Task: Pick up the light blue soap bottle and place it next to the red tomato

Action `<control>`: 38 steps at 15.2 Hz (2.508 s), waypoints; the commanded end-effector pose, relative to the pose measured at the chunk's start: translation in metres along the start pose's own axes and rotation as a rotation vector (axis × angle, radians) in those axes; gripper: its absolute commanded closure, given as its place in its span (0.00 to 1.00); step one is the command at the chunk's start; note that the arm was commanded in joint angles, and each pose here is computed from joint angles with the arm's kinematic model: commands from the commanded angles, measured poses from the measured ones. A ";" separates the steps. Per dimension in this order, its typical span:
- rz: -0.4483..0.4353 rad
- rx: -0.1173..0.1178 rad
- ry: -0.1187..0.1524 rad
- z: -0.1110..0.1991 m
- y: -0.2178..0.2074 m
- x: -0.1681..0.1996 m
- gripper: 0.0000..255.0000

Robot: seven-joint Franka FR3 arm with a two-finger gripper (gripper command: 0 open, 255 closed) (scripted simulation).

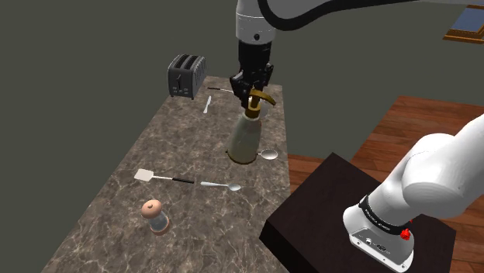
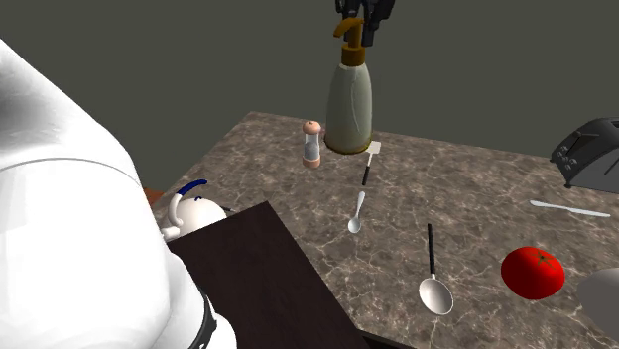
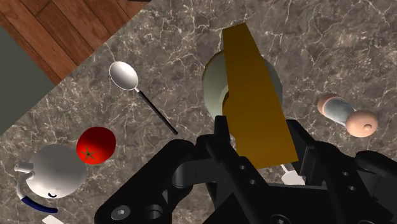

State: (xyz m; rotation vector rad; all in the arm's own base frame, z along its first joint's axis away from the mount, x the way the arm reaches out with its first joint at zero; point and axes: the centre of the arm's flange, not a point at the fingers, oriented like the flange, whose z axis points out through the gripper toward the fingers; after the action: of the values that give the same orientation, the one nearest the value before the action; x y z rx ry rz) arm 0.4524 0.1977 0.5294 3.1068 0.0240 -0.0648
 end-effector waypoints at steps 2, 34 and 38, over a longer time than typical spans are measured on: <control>-0.002 0.000 0.000 -0.002 0.036 0.009 1.00; -0.002 0.000 0.000 0.016 0.408 0.112 1.00; -0.002 0.000 0.000 0.037 0.407 0.113 1.00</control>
State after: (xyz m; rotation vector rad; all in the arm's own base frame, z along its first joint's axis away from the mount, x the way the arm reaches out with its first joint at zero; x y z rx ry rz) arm 0.5703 -0.2101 0.5065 3.1072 0.0267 -0.0662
